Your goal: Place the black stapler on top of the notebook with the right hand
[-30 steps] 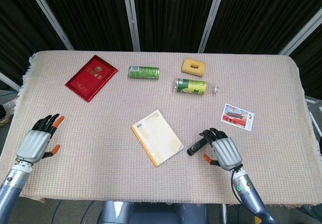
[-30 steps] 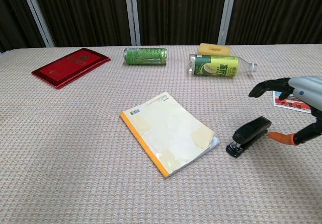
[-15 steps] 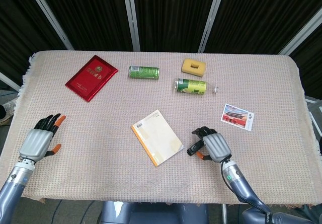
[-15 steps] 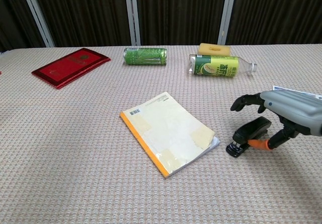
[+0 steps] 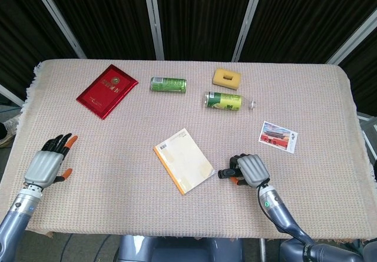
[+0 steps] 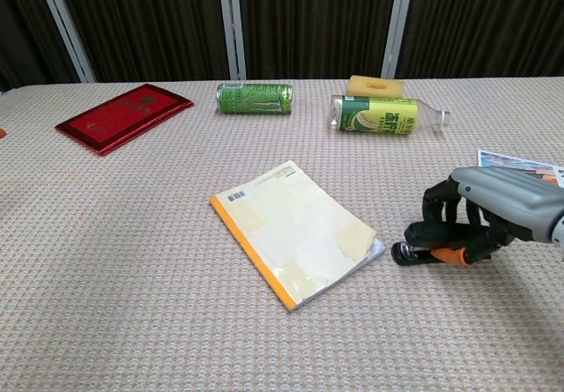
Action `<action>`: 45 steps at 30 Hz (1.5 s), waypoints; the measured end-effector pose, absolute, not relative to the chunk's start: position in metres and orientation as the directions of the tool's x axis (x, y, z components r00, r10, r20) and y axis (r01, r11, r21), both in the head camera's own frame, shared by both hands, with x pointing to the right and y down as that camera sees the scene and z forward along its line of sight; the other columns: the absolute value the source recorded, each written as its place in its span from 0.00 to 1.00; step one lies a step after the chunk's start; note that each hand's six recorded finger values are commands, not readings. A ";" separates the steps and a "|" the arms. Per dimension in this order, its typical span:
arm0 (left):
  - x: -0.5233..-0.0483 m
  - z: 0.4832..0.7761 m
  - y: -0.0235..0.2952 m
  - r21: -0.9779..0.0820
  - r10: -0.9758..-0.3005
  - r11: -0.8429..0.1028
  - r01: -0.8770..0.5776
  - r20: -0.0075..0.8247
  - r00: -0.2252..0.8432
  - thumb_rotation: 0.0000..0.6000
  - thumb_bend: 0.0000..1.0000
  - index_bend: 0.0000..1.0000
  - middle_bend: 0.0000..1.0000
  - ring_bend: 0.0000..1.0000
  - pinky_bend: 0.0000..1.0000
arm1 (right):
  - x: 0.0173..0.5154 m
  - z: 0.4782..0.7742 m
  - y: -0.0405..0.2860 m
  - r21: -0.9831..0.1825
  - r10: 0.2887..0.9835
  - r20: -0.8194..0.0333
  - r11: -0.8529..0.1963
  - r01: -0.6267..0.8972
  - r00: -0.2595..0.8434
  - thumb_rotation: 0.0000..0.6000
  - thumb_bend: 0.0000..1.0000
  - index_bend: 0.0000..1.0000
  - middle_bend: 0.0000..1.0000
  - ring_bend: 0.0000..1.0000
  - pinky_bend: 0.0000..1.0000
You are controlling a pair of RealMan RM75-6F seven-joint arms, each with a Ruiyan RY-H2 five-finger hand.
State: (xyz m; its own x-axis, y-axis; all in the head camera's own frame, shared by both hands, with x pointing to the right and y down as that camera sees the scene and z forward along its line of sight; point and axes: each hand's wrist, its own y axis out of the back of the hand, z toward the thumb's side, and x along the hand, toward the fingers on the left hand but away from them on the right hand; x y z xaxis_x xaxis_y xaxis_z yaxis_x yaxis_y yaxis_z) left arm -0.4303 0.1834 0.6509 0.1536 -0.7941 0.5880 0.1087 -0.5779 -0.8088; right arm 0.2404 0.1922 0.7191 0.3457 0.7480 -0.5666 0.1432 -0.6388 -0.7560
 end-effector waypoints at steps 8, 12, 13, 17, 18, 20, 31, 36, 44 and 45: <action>-0.430 0.651 0.183 -0.807 -0.792 -0.581 0.107 0.591 0.153 1.00 0.31 0.00 0.00 0.00 0.12 | 0.240 0.716 0.188 -0.794 0.781 -0.523 -0.592 0.139 0.341 1.00 0.26 0.70 0.66 0.62 0.72; -0.431 0.651 0.183 -0.807 -0.793 -0.581 0.103 0.590 0.154 1.00 0.31 0.00 0.00 0.00 0.12 | 0.239 0.709 0.185 -0.816 0.798 -0.498 -0.564 0.129 0.338 1.00 0.26 0.70 0.66 0.62 0.72; -0.431 0.651 0.183 -0.807 -0.793 -0.581 0.103 0.590 0.154 1.00 0.31 0.00 0.00 0.00 0.12 | 0.238 0.707 0.183 -0.819 0.802 -0.492 -0.558 0.131 0.338 1.00 0.26 0.70 0.66 0.62 0.72; -0.431 0.651 0.183 -0.806 -0.791 -0.583 0.101 0.592 0.156 1.00 0.31 0.00 0.00 0.00 0.12 | 0.234 0.697 0.180 -0.831 0.809 -0.475 -0.542 0.126 0.346 1.00 0.26 0.70 0.66 0.63 0.72; -0.431 0.651 0.183 -0.806 -0.791 -0.584 0.100 0.592 0.156 1.00 0.31 0.00 0.00 0.00 0.12 | 0.231 0.694 0.179 -0.834 0.810 -0.470 -0.538 0.122 0.351 1.00 0.26 0.70 0.66 0.63 0.72; -0.431 0.651 0.183 -0.806 -0.791 -0.584 0.098 0.592 0.156 1.00 0.31 0.00 0.00 0.00 0.12 | 0.226 0.689 0.177 -0.840 0.811 -0.462 -0.530 0.115 0.360 1.00 0.26 0.70 0.66 0.63 0.72; -0.433 0.653 0.181 -0.798 -0.784 -0.596 0.088 0.602 0.152 1.00 0.31 0.00 0.00 0.00 0.12 | 0.184 0.669 0.161 -0.837 0.808 -0.434 -0.525 0.153 0.397 1.00 0.26 0.70 0.66 0.63 0.72; -0.434 0.653 0.180 -0.800 -0.785 -0.595 0.079 0.600 0.155 1.00 0.31 0.00 0.00 0.00 0.12 | 0.153 0.672 0.160 -0.818 0.791 -0.440 -0.548 0.173 0.425 1.00 0.26 0.70 0.66 0.63 0.72; -0.437 0.654 0.179 -0.793 -0.779 -0.605 0.069 0.608 0.153 1.00 0.31 0.00 0.00 0.00 0.12 | 0.115 0.687 0.163 -0.777 0.759 -0.475 -0.599 0.193 0.445 1.00 0.26 0.70 0.66 0.63 0.72; -0.438 0.654 0.179 -0.792 -0.779 -0.606 0.068 0.609 0.152 1.00 0.31 0.00 0.00 0.00 0.12 | 0.110 0.690 0.164 -0.769 0.754 -0.481 -0.608 0.197 0.447 1.00 0.26 0.70 0.66 0.63 0.72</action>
State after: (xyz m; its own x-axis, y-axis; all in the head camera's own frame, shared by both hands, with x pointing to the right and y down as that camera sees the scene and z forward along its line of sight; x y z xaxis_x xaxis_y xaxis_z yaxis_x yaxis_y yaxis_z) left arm -0.4377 0.1788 0.6540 0.1521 -0.7787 0.6087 0.0684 -0.6060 -0.7925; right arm 0.1103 0.1638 0.6903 0.4472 0.7540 -0.4812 0.1966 -0.6077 -0.7694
